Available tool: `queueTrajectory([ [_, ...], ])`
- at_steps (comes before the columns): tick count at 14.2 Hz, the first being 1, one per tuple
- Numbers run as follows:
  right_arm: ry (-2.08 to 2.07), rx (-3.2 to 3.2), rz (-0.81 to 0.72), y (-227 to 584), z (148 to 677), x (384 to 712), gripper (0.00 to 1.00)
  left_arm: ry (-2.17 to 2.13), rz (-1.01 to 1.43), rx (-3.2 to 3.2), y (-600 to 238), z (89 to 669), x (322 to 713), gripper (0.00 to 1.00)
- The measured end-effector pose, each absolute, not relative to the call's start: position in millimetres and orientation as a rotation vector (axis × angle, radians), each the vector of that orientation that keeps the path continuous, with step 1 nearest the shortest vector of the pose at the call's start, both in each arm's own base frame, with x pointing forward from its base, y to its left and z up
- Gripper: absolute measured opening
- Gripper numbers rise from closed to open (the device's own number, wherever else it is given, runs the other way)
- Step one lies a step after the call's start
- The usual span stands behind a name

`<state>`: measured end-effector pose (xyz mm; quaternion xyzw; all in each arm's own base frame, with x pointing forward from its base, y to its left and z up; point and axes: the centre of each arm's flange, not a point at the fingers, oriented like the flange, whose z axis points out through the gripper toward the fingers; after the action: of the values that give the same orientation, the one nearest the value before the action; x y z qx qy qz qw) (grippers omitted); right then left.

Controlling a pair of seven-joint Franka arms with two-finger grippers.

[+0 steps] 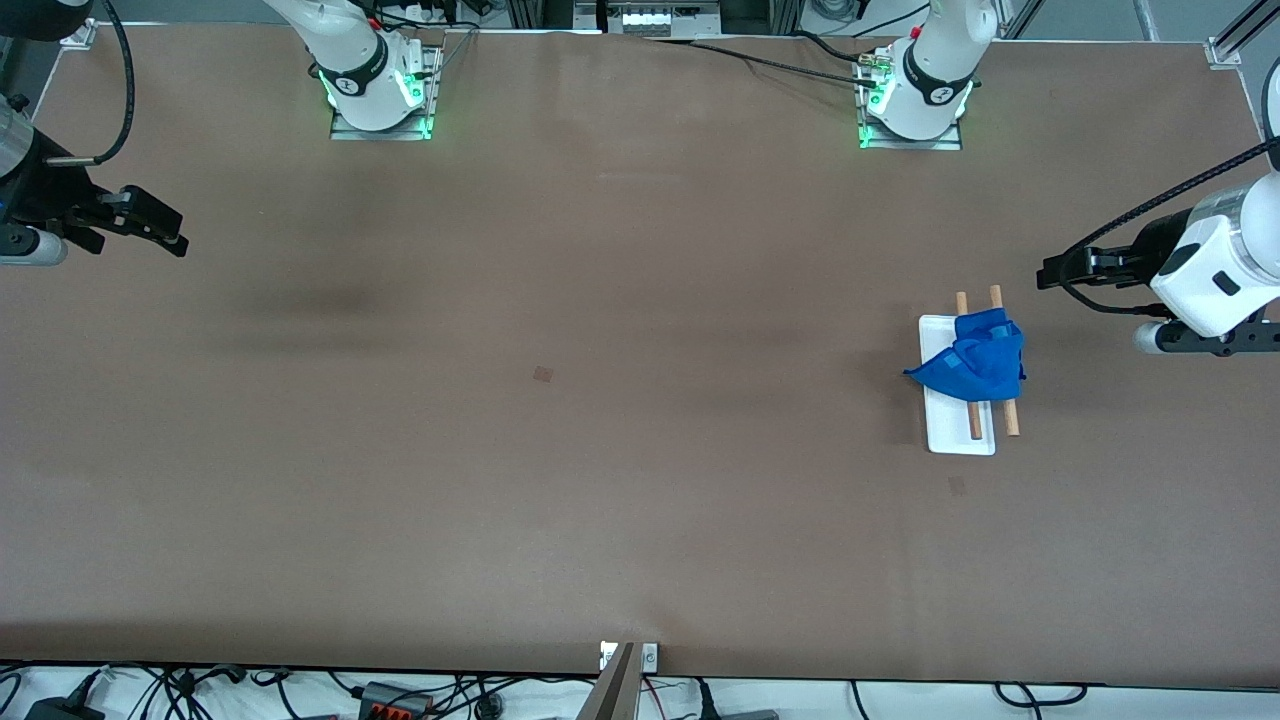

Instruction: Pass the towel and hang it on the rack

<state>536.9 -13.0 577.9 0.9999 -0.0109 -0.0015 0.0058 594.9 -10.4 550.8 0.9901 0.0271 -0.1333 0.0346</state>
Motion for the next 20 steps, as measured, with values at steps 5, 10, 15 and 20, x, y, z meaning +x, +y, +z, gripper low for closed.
queueTrajectory([
  [5, -0.036, 3.129, 0.007, -14, 582, 537, 1.00, 0.244, -0.414, 3.052, -10, 562, 591, 1.00],
  [10, -0.039, 3.129, 0.012, -15, 584, 537, 1.00, 0.312, -0.361, 3.059, -23, 567, 587, 1.00],
  [15, -0.046, 3.128, 0.029, -17, 585, 538, 1.00, 0.321, -0.315, 3.073, -36, 566, 568, 1.00],
  [20, -0.043, 3.128, 0.048, -16, 586, 539, 1.00, 0.352, -0.308, 3.074, -35, 569, 563, 1.00],
])
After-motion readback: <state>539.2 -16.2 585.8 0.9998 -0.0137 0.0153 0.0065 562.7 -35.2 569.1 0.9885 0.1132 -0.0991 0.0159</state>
